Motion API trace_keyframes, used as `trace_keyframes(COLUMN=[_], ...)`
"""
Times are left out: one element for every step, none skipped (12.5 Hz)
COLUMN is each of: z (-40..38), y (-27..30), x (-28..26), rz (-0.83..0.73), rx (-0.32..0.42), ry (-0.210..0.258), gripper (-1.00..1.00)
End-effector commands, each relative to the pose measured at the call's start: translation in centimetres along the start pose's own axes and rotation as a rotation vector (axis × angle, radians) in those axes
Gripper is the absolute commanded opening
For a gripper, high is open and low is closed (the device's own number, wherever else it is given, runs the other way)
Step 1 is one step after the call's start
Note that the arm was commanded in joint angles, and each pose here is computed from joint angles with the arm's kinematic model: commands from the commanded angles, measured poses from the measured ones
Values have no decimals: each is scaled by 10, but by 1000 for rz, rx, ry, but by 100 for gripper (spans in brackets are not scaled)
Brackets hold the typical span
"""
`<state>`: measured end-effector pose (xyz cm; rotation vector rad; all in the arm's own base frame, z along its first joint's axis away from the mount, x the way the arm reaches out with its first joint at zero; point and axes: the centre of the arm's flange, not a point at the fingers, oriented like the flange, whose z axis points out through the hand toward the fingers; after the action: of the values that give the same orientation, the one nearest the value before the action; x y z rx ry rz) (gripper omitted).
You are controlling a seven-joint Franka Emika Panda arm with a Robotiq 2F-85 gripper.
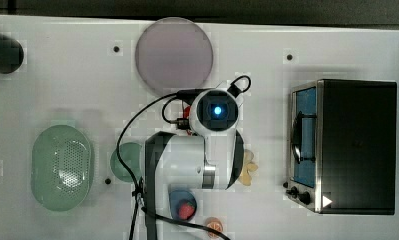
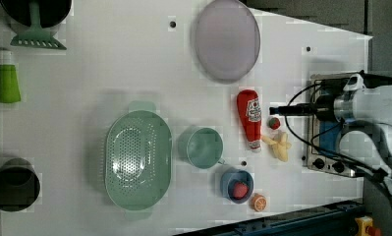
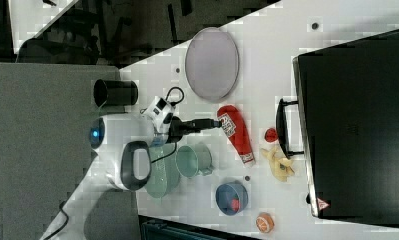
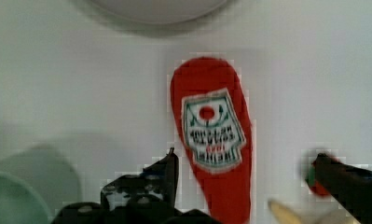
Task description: Pick Ketchup from the table and place it in strainer.
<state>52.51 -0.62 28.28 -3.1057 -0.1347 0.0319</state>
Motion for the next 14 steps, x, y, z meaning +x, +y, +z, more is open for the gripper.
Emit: trace_keyframes(z=[44,59,73,86,97,107,115,121,123,124,118,109,96,78], y=[-14,-13,-12,-10,-10,-9,-10,-11,-12,-11,-11,-12,-11,-10], x=[-5,-8,-11,-14,-16,-17,-17,-18,-19,-20,-17,-14,-11,-8], rz=[-100,-98,-95,-91,-89,-87,-88,-89,-90,-85,-87,-87,-77,-73], rx=[-4,-2,0,1,2,3,4,4,6,5,3,0,-4,-10], ry=[3,1,-1,-5,-1,9,17,22,19,19,33,50,69,85], gripper=[100,100,100,100,100,100,100,93,69,43,21,16,16,16])
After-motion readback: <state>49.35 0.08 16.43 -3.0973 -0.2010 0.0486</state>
